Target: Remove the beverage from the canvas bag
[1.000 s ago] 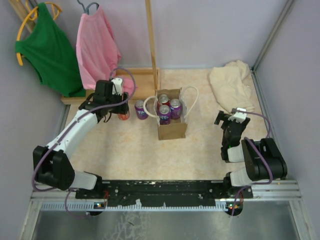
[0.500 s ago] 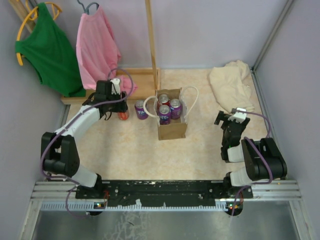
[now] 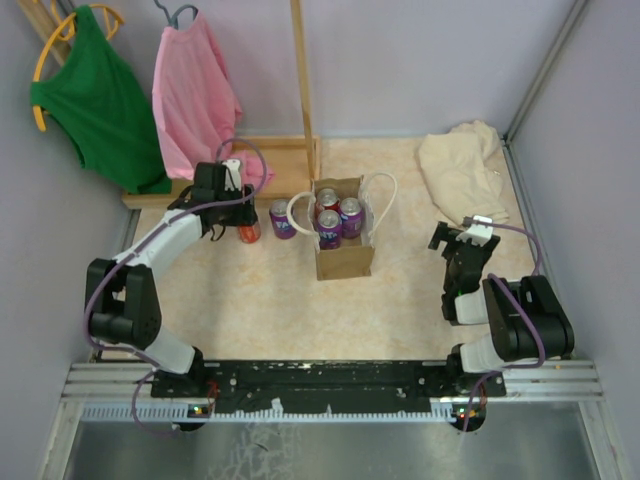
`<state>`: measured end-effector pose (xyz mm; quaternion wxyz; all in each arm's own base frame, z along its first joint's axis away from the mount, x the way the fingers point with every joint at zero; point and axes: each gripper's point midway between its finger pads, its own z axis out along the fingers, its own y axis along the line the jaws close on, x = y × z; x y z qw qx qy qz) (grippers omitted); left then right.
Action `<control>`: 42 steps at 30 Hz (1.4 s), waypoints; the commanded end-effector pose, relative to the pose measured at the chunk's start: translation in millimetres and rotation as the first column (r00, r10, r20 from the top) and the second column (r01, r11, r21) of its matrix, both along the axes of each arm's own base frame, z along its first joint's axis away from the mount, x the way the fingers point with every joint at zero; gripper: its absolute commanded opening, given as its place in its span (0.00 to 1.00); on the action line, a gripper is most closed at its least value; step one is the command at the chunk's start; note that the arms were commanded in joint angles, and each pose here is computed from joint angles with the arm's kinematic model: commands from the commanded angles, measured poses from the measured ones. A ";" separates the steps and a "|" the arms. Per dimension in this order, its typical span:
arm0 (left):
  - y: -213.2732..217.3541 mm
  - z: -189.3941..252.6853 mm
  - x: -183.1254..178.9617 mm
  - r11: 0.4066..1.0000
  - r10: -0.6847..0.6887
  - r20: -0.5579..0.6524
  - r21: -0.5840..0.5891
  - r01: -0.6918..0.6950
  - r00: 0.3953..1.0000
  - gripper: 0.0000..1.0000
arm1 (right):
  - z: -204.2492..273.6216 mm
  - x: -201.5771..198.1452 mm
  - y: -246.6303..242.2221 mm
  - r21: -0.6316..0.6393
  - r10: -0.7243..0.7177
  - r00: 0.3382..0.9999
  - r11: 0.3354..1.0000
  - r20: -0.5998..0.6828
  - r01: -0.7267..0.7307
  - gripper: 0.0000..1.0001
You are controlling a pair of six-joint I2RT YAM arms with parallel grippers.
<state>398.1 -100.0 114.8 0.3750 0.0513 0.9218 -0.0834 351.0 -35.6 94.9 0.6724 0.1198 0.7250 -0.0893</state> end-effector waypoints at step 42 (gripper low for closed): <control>-215.7 195.4 -39.4 0.721 -0.646 0.414 0.054 0.691 0.641 0.87 | 14.0 5.3 -0.2 -0.009 -0.009 0.999 1.000 0.050 0.009 0.99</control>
